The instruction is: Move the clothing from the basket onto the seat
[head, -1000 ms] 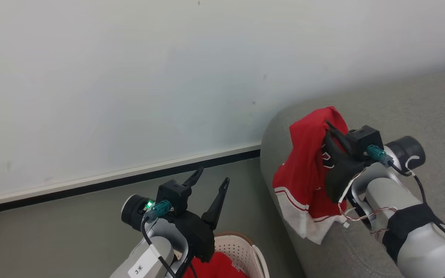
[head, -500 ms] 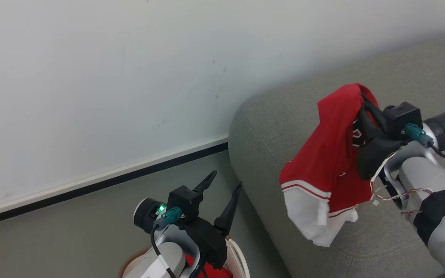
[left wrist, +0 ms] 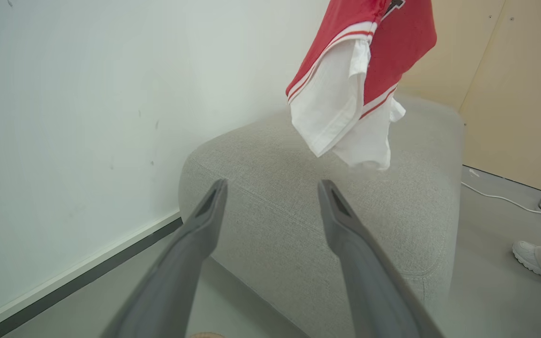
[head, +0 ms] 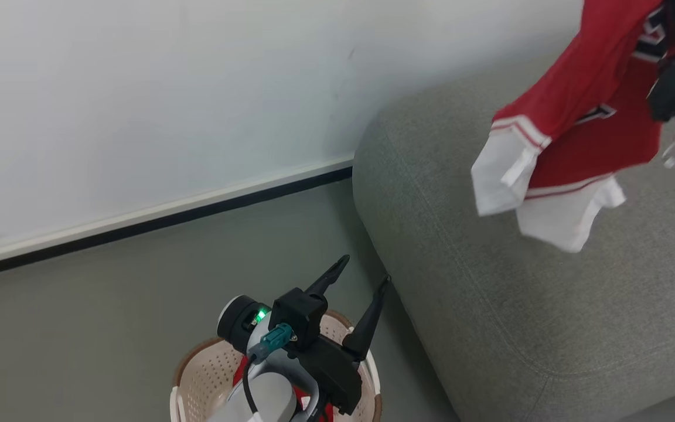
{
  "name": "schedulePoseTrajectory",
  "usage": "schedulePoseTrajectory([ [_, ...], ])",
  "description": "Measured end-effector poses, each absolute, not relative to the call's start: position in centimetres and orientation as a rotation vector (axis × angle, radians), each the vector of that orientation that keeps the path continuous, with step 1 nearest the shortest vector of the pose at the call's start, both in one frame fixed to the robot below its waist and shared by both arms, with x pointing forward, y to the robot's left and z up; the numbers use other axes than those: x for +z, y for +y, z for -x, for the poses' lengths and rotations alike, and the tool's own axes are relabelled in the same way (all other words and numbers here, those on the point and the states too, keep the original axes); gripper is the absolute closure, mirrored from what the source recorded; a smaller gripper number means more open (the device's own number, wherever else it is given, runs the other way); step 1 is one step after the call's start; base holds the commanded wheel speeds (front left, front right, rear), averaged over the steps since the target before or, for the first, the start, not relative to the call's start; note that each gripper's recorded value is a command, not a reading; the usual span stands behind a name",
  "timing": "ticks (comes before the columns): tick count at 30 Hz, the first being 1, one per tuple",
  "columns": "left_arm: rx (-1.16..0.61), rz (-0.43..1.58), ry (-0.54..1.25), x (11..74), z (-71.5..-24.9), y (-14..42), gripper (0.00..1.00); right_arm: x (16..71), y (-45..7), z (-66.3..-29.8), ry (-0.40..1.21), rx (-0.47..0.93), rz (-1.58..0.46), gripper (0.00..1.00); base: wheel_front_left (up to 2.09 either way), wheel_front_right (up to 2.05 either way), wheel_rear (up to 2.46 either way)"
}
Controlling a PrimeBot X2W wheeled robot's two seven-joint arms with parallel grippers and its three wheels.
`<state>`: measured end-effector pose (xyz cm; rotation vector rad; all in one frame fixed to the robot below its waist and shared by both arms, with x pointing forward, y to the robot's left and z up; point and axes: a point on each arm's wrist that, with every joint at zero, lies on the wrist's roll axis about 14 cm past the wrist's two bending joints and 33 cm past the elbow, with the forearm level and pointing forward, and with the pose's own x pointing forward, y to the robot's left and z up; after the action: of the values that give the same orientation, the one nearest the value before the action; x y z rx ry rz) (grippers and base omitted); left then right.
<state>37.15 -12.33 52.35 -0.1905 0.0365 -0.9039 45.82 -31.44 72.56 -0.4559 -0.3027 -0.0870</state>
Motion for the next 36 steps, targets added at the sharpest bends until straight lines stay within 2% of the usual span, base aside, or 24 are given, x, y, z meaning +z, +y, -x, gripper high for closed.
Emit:
schedulePoseTrajectory([
  [4, -0.888, 0.192, 0.041, 51.6, -38.1, -11.6, 0.00, 75.6, -32.7, -47.7, -0.333, -0.125, 0.482, 1.00, 0.00, 0.00, 0.00],
  [10, -0.866, 0.166, 0.016, 51.0, -40.5, -10.1, 0.00, 76.8, -35.0, -50.7, -0.319, -0.182, 0.501, 1.00, 0.00, 0.00, 0.00],
  [19, -0.849, 0.156, -0.045, 50.9, -43.9, -8.9, 0.00, 73.7, -37.1, -55.4, -0.244, -0.221, 0.500, 1.00, 0.00, 0.00, 0.00],
  [25, -0.846, 0.156, -0.041, 49.2, -45.6, -8.5, 0.00, 68.2, -37.7, -58.4, -0.150, -0.229, 0.460, 1.00, 0.00, 0.00, 0.00],
  [29, -0.854, 0.150, 0.000, 47.1, -46.2, -8.6, 0.00, 61.8, -37.7, -59.3, -0.032, -0.226, 0.406, 1.00, 0.00, 0.00, 0.00],
  [36, -0.881, 0.161, 0.055, 44.7, -46.1, -9.5, 0.00, 48.5, -37.3, -56.4, 0.243, -0.235, 0.300, 1.00, 0.00, 0.00, 0.00],
])
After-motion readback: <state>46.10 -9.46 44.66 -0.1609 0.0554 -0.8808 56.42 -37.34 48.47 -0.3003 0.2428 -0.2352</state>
